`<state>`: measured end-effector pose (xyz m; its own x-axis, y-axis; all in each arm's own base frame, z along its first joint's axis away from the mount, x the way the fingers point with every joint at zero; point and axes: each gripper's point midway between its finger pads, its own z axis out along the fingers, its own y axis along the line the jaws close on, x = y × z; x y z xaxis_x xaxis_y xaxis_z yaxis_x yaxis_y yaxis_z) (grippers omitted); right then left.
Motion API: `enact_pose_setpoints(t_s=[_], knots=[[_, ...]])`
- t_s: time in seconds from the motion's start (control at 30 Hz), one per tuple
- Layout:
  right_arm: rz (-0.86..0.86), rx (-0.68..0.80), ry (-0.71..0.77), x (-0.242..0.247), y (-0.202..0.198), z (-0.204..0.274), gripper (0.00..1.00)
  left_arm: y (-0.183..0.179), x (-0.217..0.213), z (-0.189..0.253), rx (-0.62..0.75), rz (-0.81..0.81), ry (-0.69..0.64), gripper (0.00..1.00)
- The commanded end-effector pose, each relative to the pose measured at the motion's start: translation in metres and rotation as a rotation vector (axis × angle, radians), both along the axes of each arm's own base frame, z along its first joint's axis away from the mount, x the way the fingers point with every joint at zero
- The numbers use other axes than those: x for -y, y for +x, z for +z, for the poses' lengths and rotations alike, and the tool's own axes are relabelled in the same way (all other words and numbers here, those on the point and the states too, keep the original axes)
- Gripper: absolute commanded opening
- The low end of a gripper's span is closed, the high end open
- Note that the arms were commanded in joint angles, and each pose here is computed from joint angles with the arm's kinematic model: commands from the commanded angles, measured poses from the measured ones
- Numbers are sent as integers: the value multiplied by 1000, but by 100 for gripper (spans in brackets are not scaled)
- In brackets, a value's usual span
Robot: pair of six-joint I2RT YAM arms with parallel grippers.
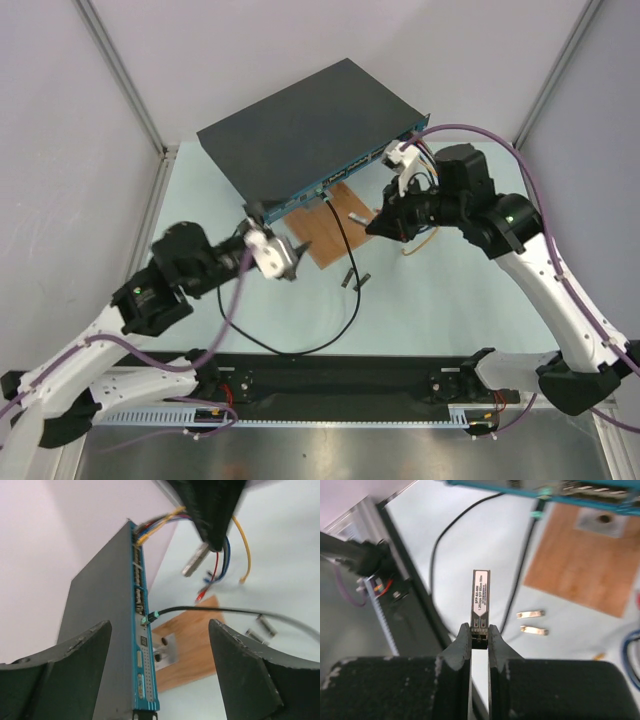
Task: Insert the plug into the switch port
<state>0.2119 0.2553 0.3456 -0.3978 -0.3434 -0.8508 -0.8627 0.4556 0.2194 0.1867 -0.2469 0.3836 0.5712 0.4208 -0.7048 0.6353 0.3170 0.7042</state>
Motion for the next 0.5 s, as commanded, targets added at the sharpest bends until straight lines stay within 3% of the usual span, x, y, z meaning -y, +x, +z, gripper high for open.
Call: enact_pose_setpoints(t_s=[0.0,0.07,0.1,0.17,0.2,0.27,0.3,0.33,0.37,0.47], knots=[[-131,208,125,13,29,47,0,-15,-24,63,-265,-5,-367,85],[-183,271,134,22,38,55,0,-10,-34,74,-350,18,-464,86],[-229,286,111,28,46,49,0,6,-50,77,-452,107,-575,89],[-254,330,96,33,53,50,0,13,-61,74,-583,135,-684,91],[-273,336,75,36,58,44,0,25,-76,60,-707,205,-792,91],[-277,372,51,39,63,40,0,27,-79,49,-886,190,-903,91],[-287,376,32,41,67,36,0,43,-95,31,-938,265,-966,92],[-289,384,18,43,69,33,0,45,-101,35,-940,249,-1020,93],[-288,388,1,44,73,29,0,44,-102,32,-1028,230,-1083,93],[-298,390,-3,46,81,25,0,68,-127,6,-1094,325,-1209,96]])
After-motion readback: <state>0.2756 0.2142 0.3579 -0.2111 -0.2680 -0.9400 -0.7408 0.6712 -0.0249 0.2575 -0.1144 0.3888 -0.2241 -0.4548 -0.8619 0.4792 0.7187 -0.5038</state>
